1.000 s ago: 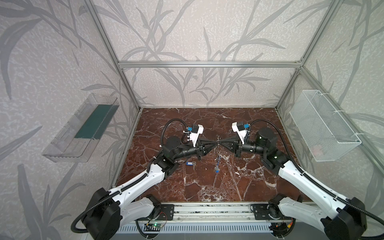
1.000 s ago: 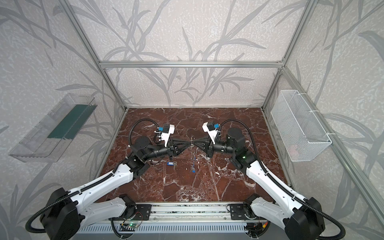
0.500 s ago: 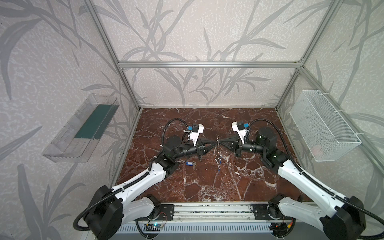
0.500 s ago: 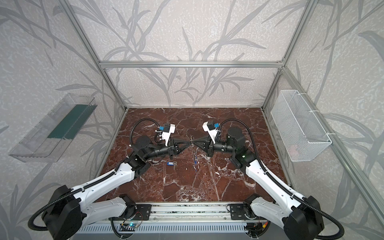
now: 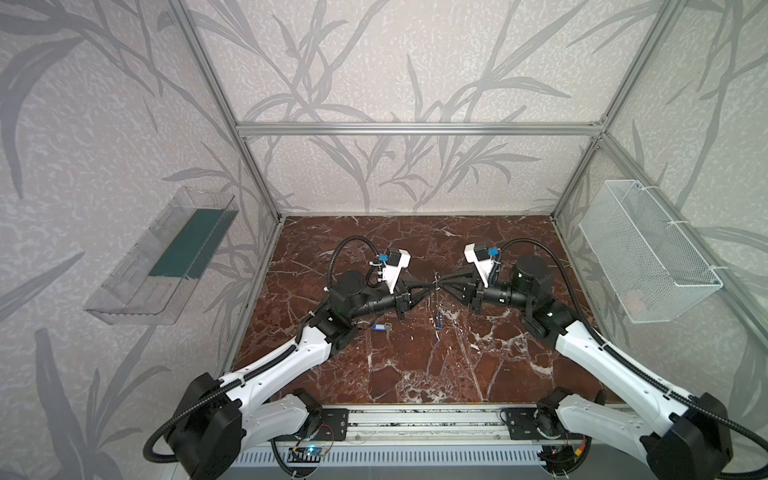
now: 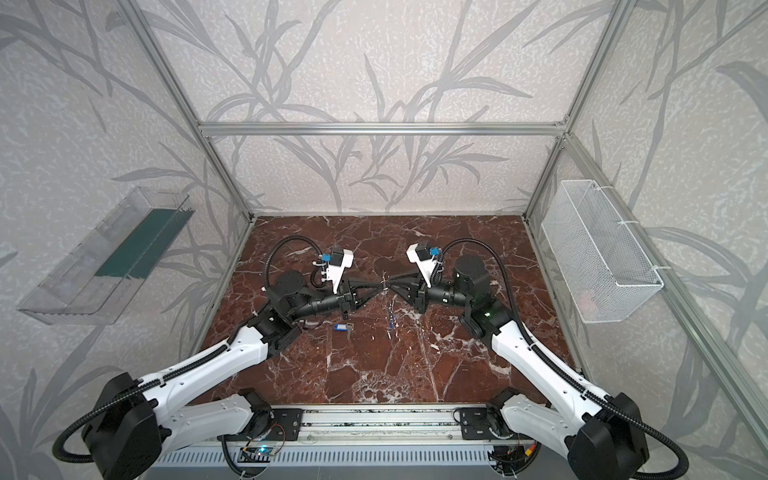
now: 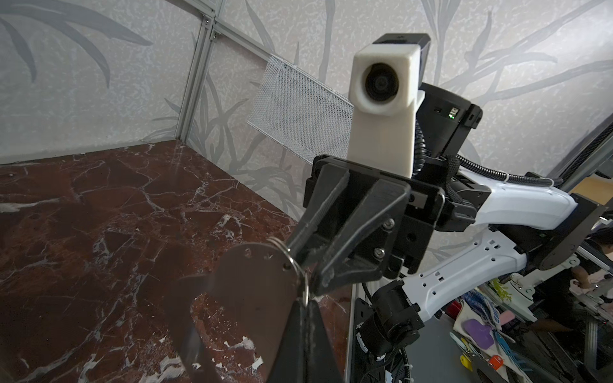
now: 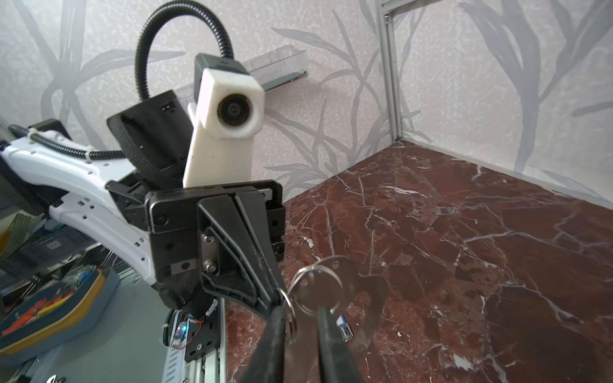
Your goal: Put the keys on the keyring
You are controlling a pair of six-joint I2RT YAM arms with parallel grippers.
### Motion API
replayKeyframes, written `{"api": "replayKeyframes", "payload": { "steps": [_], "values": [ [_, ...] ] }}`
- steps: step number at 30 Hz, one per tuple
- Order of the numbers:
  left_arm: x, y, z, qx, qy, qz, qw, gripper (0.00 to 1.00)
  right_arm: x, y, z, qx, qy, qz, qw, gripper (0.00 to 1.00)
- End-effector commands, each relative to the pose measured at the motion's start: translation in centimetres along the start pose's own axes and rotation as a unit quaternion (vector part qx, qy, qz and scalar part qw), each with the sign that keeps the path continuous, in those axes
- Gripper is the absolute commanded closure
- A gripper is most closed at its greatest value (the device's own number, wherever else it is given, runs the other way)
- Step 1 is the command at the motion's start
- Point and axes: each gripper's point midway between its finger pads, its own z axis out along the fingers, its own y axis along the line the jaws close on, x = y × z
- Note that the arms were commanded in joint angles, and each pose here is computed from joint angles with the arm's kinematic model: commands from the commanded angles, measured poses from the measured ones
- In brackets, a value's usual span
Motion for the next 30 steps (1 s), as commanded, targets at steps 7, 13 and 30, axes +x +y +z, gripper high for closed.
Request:
{"api": "replayKeyframes", "payload": {
  "steps": [7,13,30],
  "values": [
    [-1.9,1.1,-1.0,-0.066,-0.024,0.037,0.997,1.00,-2.0,-2.5,-2.6,0.066,-0.073,0.014,0.995,0.75],
    [-2.0,1.4,-1.0,-0.079,-0.022,0.034,0.996,1.00,-1.7,-2.6,-2.3,0.061,-0.068,0.020,0.996,0.74],
    [-1.6,1.5,-0.5,-0.093,0.002,0.027,0.995,1.00,-0.4,-2.0,-0.5,0.042,-0.028,0.022,0.998,0.73]
  ]
}}
